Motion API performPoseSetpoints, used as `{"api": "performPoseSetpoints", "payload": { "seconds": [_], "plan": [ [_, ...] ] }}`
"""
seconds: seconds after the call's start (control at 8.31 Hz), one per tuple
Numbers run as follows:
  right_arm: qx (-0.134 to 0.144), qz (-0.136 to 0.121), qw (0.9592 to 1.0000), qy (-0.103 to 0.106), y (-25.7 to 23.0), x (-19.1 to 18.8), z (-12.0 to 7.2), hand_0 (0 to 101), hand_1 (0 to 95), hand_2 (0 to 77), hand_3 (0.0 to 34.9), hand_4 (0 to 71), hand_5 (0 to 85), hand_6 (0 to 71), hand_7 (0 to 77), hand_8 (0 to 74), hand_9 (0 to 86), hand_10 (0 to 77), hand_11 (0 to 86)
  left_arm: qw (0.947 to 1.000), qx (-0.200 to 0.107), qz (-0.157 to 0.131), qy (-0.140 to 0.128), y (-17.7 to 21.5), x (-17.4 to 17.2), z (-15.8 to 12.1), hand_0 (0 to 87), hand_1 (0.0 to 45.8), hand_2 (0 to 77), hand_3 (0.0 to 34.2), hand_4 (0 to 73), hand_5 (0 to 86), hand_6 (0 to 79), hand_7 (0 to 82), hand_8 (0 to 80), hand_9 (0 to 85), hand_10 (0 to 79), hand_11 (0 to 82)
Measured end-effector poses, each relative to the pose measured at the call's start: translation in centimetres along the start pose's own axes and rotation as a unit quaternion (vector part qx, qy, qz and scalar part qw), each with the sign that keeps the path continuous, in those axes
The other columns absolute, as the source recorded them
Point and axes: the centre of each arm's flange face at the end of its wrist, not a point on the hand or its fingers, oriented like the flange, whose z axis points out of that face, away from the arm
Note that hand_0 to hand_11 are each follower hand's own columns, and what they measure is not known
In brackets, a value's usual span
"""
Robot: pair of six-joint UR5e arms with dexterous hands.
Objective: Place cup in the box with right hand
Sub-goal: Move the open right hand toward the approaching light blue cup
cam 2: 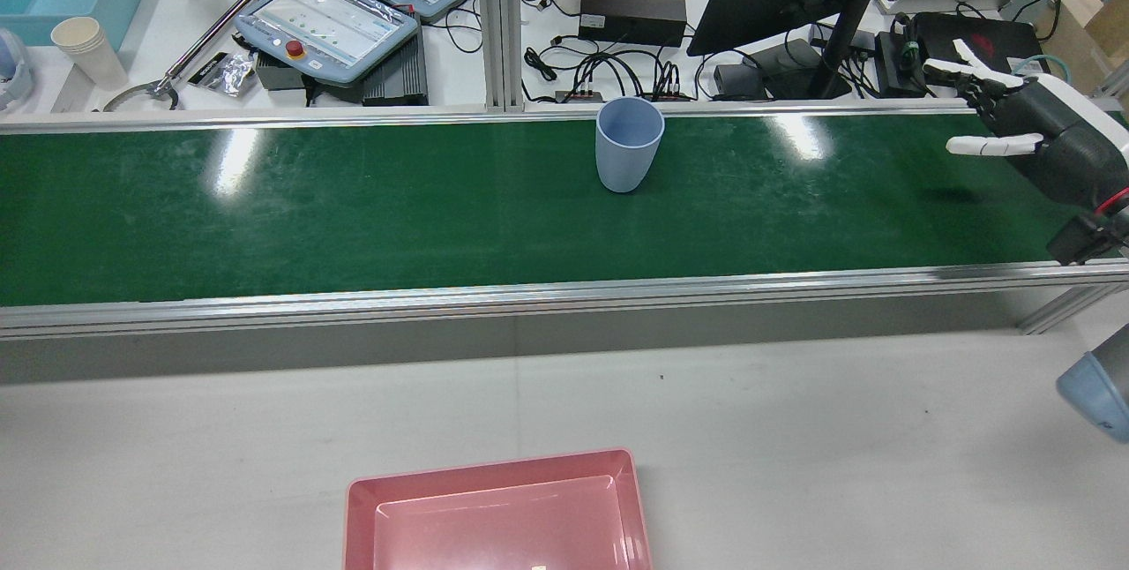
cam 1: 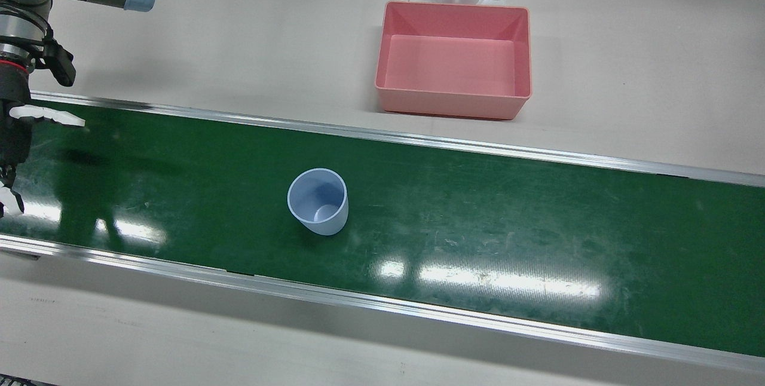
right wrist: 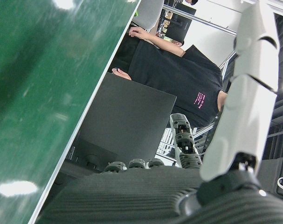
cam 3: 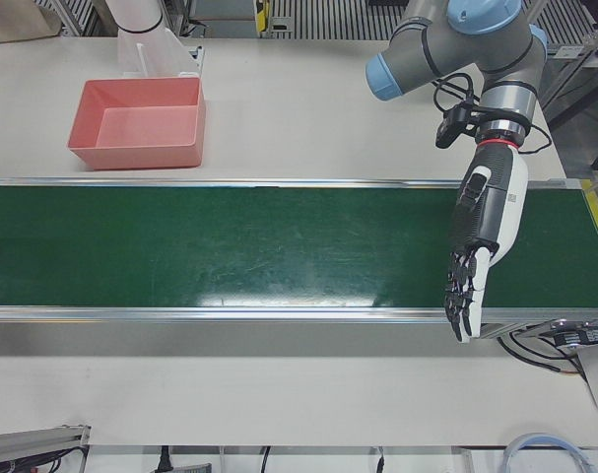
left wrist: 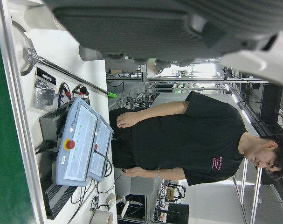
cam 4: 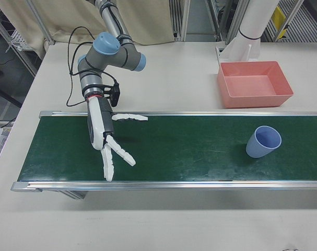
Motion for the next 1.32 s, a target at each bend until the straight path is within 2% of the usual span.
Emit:
{"api": "performPoseSetpoints", "payload": {
  "seconds": [1.32],
  "plan": [
    [-0.004,0.001,1.0,0.007,1.1,2.5,0.5,49,20.2,11.4,0.0,0.5,6.0,0.5,1.1,0.5,0.5,0.5,1.1,1.0,-0.001,0.0,0.0,0.1,0.0,0.0,0.0,0.5,1.1,0.0,1.1,0.0,0.5,0.5,0.0,0.0,0.0,0.0]
  ]
}}
